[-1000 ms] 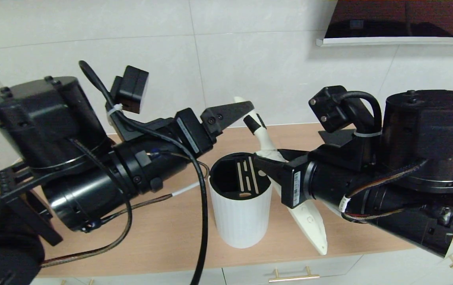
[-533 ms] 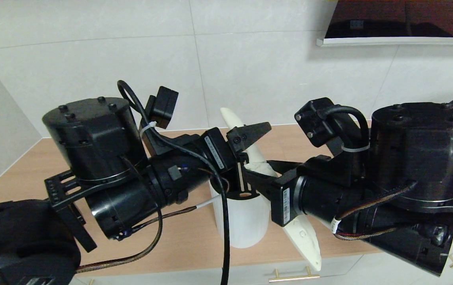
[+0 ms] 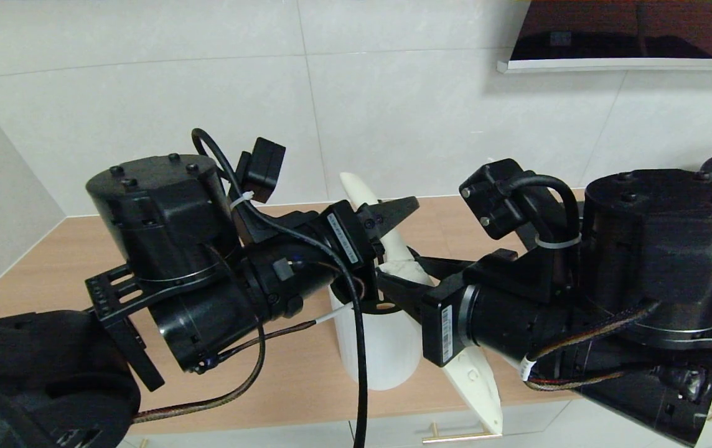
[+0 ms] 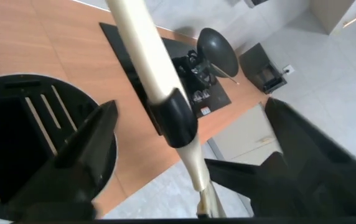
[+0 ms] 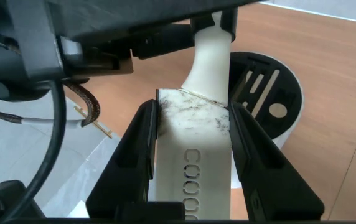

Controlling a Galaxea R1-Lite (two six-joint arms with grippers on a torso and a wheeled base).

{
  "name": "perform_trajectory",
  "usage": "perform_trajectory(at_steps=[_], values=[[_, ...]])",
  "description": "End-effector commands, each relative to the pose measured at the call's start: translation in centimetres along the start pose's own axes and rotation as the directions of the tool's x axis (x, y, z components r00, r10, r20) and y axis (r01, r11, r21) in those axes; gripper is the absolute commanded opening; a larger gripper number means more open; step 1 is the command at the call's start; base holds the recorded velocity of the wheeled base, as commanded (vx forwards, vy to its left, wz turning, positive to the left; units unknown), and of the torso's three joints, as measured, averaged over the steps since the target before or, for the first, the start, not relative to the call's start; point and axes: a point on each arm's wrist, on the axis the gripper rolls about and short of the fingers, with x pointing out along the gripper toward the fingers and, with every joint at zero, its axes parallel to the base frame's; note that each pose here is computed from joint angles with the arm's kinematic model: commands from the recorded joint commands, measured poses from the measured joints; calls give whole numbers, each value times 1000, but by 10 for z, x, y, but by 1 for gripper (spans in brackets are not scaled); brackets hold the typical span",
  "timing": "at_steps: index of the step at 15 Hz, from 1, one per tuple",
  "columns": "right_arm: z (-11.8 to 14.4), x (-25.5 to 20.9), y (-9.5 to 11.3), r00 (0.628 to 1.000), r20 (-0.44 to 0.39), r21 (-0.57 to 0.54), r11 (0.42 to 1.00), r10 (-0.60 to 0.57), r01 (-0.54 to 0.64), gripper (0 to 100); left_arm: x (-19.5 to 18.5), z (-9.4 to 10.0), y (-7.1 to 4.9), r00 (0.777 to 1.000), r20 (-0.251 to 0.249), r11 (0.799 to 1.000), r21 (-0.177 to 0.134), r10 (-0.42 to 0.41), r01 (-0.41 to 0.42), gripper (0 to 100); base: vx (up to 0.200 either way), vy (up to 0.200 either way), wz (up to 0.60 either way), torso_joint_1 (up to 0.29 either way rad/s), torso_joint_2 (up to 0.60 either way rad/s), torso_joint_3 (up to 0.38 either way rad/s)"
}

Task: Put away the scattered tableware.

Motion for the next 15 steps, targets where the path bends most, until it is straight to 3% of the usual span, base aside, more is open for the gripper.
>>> perform_trajectory(at_steps=[1,8,11,12,15], values=[[0,-1,0,1000,1,0,1000,1,-1,0,0,0,0,1000,1,1000,-1,1,-1,0,0,0,0,0,0,0],[0,-1,-1,1000,3,0,1000,-23,23,0,-2,1,-1,1000,3,1000,7,-1,1,0,0,0,0,0,0,0],[0,0,-1,1000,5,2,1000,-26,26,0,-2,-1,-3,1000,19,999,44,15,-16,0,0,0,0,0,0,0],[1,-1,-2,1000,8,3,1000,-27,27,100,-2,-4,-7,1000,22,998,54,18,-20,0,0,0,0,0,0,0],[4,-3,-2,999,35,11,1000,-24,23,100,-8,-3,-18,1000,29,998,64,-8,6,0,0,0,0,0,0,0]])
